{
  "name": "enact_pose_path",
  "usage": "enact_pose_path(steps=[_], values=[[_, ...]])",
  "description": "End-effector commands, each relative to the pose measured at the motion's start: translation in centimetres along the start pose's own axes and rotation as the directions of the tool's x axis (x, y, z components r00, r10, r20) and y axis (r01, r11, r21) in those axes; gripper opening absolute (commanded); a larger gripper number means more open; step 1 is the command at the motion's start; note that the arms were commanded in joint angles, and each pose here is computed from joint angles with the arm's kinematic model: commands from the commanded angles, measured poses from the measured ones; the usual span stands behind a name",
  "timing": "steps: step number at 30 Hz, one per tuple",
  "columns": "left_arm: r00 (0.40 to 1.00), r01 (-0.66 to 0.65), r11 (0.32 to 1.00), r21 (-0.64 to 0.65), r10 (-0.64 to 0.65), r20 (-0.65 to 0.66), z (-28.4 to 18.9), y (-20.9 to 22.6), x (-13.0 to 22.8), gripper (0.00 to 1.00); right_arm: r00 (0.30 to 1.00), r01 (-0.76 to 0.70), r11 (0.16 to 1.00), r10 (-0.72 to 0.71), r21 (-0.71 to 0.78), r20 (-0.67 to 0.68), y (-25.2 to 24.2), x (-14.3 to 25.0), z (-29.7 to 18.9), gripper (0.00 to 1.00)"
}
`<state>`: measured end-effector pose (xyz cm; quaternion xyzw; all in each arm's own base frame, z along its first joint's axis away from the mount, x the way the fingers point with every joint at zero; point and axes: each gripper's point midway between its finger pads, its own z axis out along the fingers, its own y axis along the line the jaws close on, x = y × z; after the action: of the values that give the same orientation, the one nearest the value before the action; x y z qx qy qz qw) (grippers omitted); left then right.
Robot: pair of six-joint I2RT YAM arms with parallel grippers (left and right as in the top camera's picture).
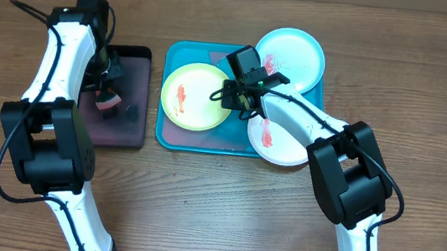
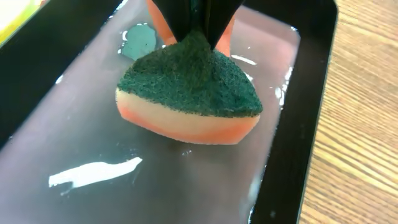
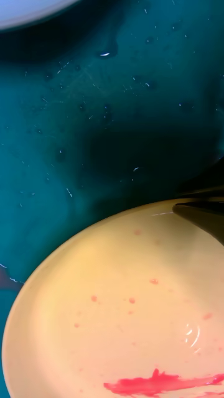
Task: Clean dirty plates on tray and stack at the side
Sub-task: 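Lower left gripper onto the green sponge and pinch it, then lift the sponge with the left gripper while right grips plate rim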
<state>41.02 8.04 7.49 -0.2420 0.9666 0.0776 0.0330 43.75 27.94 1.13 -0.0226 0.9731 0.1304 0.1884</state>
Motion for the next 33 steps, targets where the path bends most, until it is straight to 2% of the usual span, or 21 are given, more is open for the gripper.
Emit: enact_pose_path(steps=[1,11,33], values=[[1.0,-0.016,0.999,-0.044,0.016,0.007,0.4,1.0,-0.1,0.04,1.0,0.013,1.0,-0.012,0.025,-0.027,-0.5,0.8,1.0,0.04],[1.0,-0.008,1.0,-0.01,0.008,-0.026,5.1,0.2,2.0,0.04,1.0,0.012,1.0,-0.012,0.025,-0.027,-0.5,0.8,1.0,0.04],[0.999,0.028,0.999,0.042,-0.026,-0.043,5.5,-0.8,2.4,0.04,1.0,0.012,1.0,-0.011,0.025,-0.025,-0.5,0.8,1.0,0.04]])
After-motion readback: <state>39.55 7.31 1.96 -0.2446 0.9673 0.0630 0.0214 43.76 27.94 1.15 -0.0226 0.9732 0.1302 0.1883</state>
